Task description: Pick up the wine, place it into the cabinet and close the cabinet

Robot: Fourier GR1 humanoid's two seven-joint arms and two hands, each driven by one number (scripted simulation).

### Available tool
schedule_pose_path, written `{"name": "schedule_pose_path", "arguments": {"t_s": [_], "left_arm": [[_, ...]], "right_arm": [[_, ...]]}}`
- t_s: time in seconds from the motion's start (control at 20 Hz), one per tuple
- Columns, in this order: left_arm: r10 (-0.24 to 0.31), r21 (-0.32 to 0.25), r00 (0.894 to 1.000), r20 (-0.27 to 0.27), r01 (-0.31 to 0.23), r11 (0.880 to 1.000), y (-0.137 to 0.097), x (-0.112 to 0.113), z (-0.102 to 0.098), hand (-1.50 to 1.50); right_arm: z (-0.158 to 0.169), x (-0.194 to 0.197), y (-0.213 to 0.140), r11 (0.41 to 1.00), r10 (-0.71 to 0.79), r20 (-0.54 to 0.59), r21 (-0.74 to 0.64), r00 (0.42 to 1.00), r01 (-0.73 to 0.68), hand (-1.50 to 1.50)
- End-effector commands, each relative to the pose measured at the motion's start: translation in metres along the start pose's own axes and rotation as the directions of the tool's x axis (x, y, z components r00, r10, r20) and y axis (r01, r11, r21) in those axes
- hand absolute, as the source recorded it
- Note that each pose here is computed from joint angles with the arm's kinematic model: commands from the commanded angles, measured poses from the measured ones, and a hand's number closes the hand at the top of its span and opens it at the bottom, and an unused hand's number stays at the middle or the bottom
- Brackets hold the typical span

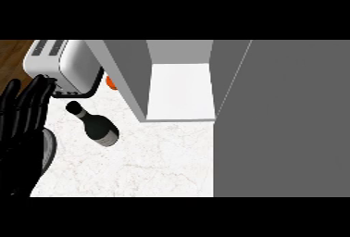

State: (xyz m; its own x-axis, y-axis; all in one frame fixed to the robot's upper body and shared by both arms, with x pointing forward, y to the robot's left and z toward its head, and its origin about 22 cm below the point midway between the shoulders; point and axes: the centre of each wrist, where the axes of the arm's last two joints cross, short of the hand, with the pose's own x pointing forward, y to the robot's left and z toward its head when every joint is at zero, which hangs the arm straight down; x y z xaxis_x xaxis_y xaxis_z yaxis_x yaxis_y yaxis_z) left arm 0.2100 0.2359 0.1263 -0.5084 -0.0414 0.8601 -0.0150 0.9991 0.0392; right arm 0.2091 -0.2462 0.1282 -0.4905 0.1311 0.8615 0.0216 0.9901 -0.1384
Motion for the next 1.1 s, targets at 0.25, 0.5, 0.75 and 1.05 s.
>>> {"name": "schedule_pose_path", "arguments": {"t_s": [0.25,0.5,0.75,1.05], "left_arm": [[-0.210,0.220,0.975,-0.066,0.220,0.950,0.001,-0.013,0.009,-1.50],[0.086,0.309,0.985,-0.147,-0.036,0.950,-0.025,0.000,0.009,-1.50],[0.084,0.312,0.986,-0.146,-0.035,0.949,-0.037,0.040,0.011,-1.50],[0.108,0.323,0.984,-0.144,-0.056,0.945,-0.046,0.070,-0.019,-1.50]], "right_arm": [[0.040,0.030,0.005,0.998,-0.059,0.024,0.008,0.998,0.059,-1.50],[0.036,0.049,0.024,0.955,-0.157,-0.073,0.241,0.985,0.170,-1.50],[0.032,0.096,0.016,0.965,-0.156,-0.066,0.203,0.986,0.166,-1.50],[0.026,0.107,0.003,0.961,-0.150,-0.076,0.223,0.986,0.163,-1.50]]}}
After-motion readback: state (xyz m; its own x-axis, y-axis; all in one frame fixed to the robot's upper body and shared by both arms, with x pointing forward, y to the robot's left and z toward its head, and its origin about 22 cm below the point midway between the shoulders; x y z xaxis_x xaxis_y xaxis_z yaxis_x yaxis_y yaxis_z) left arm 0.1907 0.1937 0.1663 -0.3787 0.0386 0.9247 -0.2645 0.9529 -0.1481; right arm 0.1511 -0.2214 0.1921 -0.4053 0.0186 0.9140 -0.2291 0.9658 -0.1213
